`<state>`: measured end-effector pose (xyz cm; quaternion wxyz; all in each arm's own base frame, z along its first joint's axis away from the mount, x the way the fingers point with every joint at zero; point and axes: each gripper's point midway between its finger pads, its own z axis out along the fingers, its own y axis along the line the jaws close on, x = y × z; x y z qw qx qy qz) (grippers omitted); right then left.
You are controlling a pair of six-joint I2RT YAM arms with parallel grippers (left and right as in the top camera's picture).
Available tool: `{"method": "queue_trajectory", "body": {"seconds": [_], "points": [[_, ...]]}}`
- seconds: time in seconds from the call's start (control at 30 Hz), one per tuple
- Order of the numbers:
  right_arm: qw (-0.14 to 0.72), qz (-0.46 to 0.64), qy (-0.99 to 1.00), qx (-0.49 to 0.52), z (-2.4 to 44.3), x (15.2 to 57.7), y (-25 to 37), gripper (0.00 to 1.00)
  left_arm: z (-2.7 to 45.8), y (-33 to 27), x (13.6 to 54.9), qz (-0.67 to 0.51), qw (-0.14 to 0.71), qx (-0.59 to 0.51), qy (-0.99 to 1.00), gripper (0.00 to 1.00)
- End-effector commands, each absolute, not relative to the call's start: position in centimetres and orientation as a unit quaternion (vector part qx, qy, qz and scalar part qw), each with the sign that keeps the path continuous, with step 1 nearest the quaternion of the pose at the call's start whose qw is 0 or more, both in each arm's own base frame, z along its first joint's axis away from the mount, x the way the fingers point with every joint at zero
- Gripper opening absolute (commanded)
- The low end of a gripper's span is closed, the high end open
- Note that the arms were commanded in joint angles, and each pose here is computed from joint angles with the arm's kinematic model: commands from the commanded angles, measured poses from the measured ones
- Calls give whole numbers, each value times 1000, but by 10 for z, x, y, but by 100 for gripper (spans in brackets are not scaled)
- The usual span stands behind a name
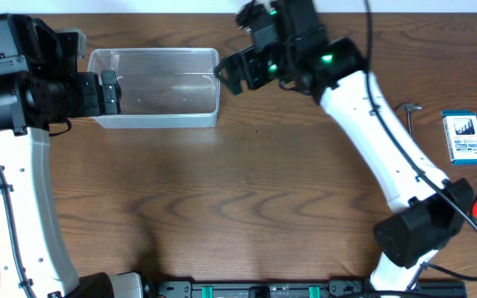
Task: Pack container
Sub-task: 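Move both grippers up to the clear box's left and right ends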
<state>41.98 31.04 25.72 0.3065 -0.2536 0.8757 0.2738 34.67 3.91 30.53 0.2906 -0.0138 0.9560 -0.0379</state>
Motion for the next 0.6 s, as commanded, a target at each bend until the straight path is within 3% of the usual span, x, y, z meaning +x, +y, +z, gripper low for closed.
{"method": "queue_trajectory", "body": {"seconds": [0.0,0.2,0.57], "points": [[329,252,870,-268,263,419,321,99,312,45,357,-25,312,-10,950,98],[351,228,868,-269,264,423,330,99,313,63,373,18,328,-21,944,98],[318,235,894,-210,227,438,336,99,212,68,370,-2,136,-53,989,98]]}}
